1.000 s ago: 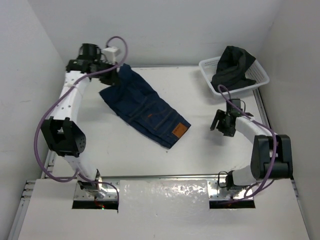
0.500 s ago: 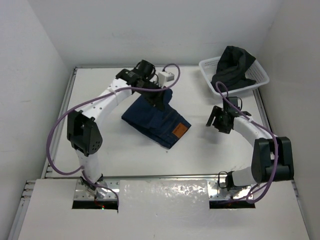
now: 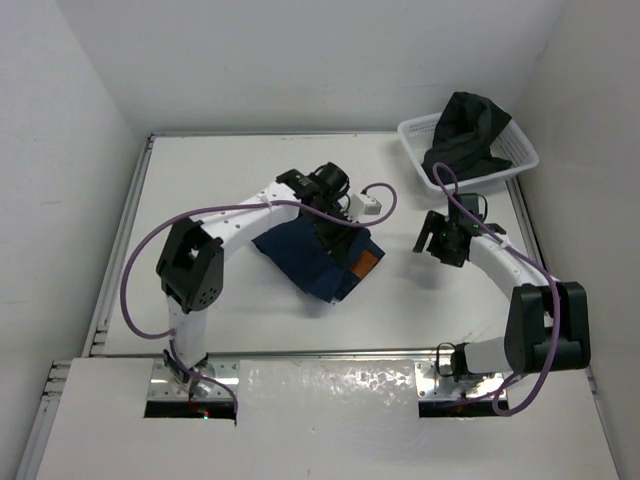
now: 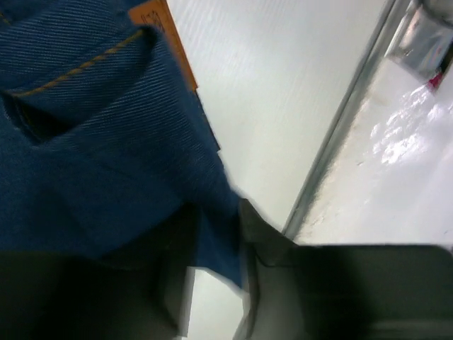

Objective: Fold and stack the trousers
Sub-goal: Fold the trousers

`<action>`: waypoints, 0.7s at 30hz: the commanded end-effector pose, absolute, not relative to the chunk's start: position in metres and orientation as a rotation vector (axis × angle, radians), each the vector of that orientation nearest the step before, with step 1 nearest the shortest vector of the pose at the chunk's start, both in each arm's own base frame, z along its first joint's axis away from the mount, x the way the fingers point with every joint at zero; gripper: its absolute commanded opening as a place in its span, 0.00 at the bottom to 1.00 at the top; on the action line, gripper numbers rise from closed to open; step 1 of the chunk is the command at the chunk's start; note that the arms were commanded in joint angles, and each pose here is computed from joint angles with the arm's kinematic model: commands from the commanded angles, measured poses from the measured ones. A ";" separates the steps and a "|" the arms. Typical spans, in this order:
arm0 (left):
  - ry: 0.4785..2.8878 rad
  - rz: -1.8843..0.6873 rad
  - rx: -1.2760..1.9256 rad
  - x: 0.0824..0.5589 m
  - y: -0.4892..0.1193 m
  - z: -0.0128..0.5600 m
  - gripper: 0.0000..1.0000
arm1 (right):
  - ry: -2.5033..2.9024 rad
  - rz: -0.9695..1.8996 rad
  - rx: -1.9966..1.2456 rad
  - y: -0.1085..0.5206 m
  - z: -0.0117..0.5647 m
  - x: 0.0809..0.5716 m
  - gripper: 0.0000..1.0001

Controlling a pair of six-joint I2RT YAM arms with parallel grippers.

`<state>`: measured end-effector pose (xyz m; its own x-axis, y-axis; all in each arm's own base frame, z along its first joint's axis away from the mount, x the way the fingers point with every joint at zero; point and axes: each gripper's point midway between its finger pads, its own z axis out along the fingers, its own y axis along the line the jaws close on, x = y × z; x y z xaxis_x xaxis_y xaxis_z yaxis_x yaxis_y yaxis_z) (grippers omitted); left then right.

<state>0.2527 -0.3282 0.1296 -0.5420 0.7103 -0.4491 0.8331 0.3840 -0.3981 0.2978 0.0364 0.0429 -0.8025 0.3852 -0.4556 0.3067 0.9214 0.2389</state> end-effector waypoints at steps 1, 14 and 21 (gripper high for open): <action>2.406 -0.934 1.414 0.253 -0.337 0.119 0.61 | 2.517 0.209 0.473 0.034 0.059 0.308 0.75; 2.275 -0.739 1.048 0.373 -0.281 0.194 0.85 | 2.417 0.386 0.489 0.052 0.085 0.312 0.69; 2.443 -0.499 0.741 0.443 -0.182 0.124 0.77 | 2.428 0.709 0.347 0.143 0.085 0.286 0.75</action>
